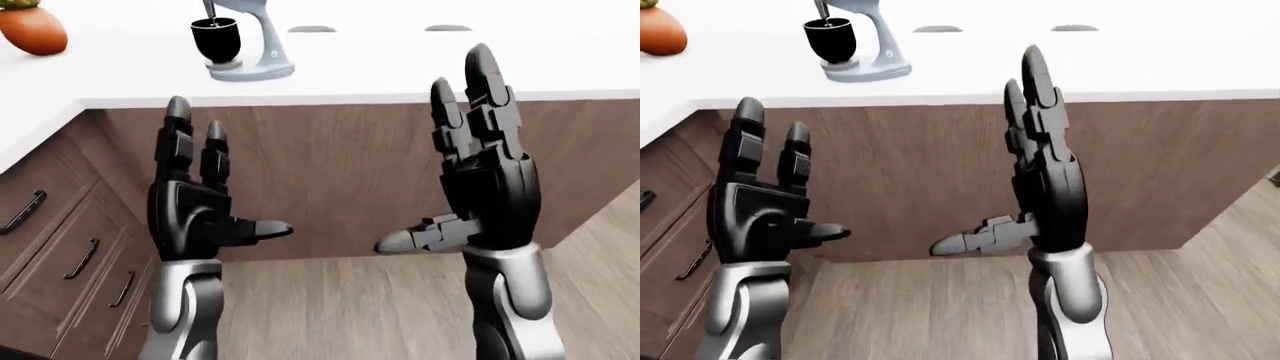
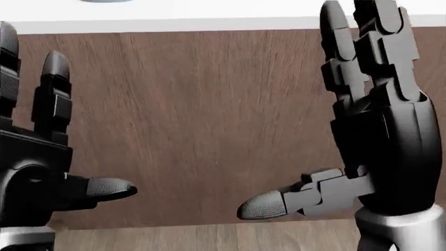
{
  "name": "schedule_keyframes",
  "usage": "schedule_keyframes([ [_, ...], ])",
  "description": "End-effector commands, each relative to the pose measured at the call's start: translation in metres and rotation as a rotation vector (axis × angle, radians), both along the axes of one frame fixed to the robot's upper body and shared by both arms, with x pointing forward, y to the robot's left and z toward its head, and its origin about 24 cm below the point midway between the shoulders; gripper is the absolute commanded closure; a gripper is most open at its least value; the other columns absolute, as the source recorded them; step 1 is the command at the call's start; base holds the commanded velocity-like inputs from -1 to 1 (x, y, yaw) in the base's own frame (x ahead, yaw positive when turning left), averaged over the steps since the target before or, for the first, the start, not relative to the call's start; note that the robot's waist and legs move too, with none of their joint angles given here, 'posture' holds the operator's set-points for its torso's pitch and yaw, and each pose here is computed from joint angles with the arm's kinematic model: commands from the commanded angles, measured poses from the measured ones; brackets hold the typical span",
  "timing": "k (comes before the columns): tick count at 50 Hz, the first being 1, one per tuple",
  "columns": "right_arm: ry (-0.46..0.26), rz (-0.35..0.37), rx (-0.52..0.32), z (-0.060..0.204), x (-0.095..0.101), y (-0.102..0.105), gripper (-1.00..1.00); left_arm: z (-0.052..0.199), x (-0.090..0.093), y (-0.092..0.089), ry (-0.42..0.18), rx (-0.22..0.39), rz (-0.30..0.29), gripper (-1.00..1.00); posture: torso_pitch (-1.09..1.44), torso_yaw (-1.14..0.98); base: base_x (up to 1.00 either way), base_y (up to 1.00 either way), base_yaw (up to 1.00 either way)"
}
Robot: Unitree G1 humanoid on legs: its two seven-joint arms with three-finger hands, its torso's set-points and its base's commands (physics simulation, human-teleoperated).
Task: Open the stand mixer head.
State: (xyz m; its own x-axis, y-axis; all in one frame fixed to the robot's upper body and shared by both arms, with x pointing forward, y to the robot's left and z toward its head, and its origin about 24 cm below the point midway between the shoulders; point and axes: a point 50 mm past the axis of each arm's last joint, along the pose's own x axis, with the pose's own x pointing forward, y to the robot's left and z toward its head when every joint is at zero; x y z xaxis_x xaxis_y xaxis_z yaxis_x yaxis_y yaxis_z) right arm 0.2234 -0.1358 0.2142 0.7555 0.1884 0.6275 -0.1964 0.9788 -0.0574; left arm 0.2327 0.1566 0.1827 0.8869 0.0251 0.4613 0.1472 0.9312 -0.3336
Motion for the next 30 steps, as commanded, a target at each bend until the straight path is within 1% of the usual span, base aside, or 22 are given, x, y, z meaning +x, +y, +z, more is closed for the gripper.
schedule_keyframes([
  [1,-0.057,-0.01,0.007,0.016,-0.006,-0.001,-1.0,0.02,-0.007,-0.001,-0.069,-0.031,-0.02,-1.0,0.0,0.0,0.0,0.0,0.0],
  [3,-0.075,-0.005,0.026,0.025,-0.009,-0.001,-1.0,0.031,-0.012,-0.002,-0.09,-0.046,-0.034,-1.0,0.0,0.0,0.0,0.0,0.0],
  [5,-0.089,0.0,0.02,0.03,-0.01,0.0,-1.0,0.039,-0.014,-0.001,-0.108,-0.061,-0.037,-1.0,0.0,0.0,0.0,0.0,0.0],
  [6,-0.098,0.006,0.022,0.034,-0.012,0.0,-1.0,0.047,-0.018,-0.001,-0.126,-0.074,-0.048,-1.0,0.0,0.0,0.0,0.0,0.0],
  [11,-0.111,0.006,0.023,0.039,-0.012,0.0,-1.0,0.073,-0.033,-0.001,-0.189,-0.114,-0.092,-1.0,0.0,0.0,0.0,0.0,0.0],
  [15,-0.125,0.013,0.024,0.045,-0.015,0.001,-1.0,0.074,-0.031,0.001,-0.184,-0.128,-0.087,-1.0,0.0,0.0,0.0,0.0,0.0],
  [20,-0.123,0.01,0.024,0.044,-0.014,0.001,-1.0,0.074,-0.031,0.001,-0.187,-0.121,-0.084,-1.0,0.0,0.0,0.0,0.0,0.0],
  [24,-0.119,0.007,0.031,0.043,-0.013,-0.001,-1.0,0.074,-0.03,0.002,-0.183,-0.129,-0.078,-1.0,0.0,0.0,0.0,0.0,0.0],
  [27,-0.117,-0.001,0.045,0.042,-0.012,-0.002,-1.0,0.073,-0.029,0.002,-0.177,-0.131,-0.079,-1.0,0.0,0.0,0.0,0.78,0.0],
  [30,-0.114,0.007,0.052,0.041,-0.013,-0.002,-1.0,0.07,-0.028,0.001,-0.171,-0.13,-0.079,-1.0,0.0,0.0,0.0,0.04,0.0],
])
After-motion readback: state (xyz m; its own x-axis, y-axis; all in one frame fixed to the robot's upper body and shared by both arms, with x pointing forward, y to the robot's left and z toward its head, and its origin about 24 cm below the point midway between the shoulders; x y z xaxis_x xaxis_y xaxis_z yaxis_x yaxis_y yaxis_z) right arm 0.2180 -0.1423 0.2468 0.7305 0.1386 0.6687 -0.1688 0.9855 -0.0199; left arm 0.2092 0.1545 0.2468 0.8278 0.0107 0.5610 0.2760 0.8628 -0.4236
